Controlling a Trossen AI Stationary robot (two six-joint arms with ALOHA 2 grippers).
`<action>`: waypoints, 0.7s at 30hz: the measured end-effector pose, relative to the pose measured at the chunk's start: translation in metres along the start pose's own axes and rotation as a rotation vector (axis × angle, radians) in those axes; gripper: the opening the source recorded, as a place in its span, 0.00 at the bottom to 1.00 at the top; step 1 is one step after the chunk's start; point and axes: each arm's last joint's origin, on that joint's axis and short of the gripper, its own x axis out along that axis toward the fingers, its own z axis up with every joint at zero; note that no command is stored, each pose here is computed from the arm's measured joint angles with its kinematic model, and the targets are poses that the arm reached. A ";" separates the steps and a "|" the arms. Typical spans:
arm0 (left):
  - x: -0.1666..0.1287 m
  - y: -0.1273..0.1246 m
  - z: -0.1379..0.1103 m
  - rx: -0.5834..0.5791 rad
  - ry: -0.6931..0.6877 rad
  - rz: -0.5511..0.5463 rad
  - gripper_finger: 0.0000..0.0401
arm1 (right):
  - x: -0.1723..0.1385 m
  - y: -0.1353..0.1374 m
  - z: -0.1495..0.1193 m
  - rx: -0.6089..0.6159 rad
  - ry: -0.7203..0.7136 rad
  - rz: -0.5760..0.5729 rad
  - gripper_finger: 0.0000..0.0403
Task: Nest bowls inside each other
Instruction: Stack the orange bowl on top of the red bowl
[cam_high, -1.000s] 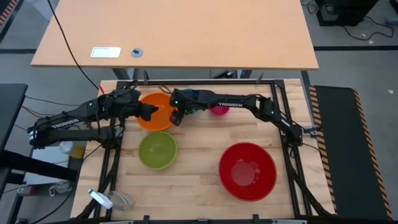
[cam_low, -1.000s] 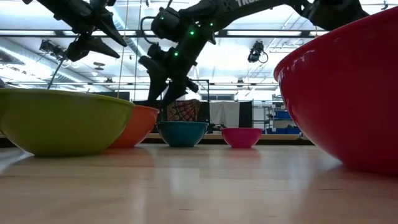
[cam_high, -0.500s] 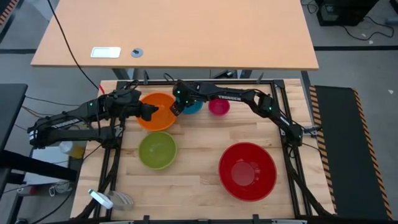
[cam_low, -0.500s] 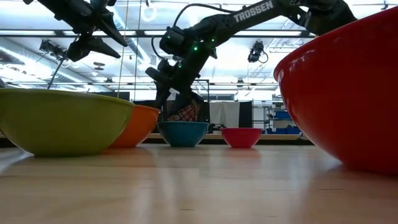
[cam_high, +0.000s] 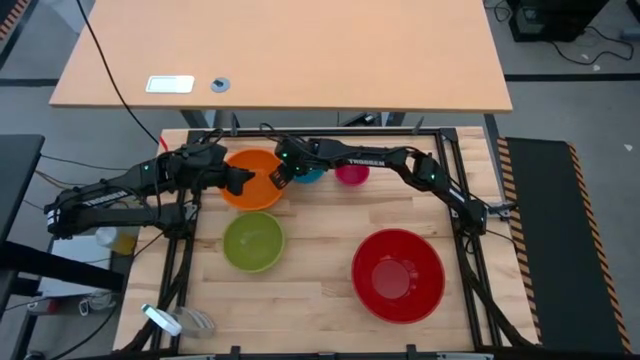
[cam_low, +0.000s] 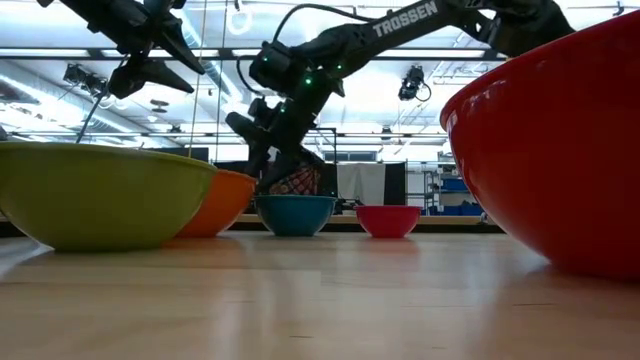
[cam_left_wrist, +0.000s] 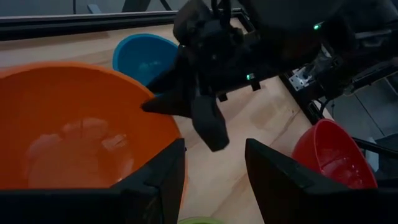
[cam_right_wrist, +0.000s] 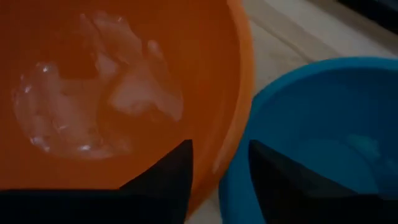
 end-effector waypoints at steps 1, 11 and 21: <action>0.000 0.000 0.000 0.000 0.000 0.000 0.43 | 0.000 0.000 0.000 0.000 -0.003 -0.002 0.36; 0.000 0.000 0.000 0.026 0.005 -0.005 0.43 | 0.007 -0.002 -0.003 0.005 0.011 -0.004 0.17; -0.002 0.001 -0.001 0.059 0.005 -0.004 0.43 | 0.007 -0.002 0.001 0.058 -0.008 0.034 0.07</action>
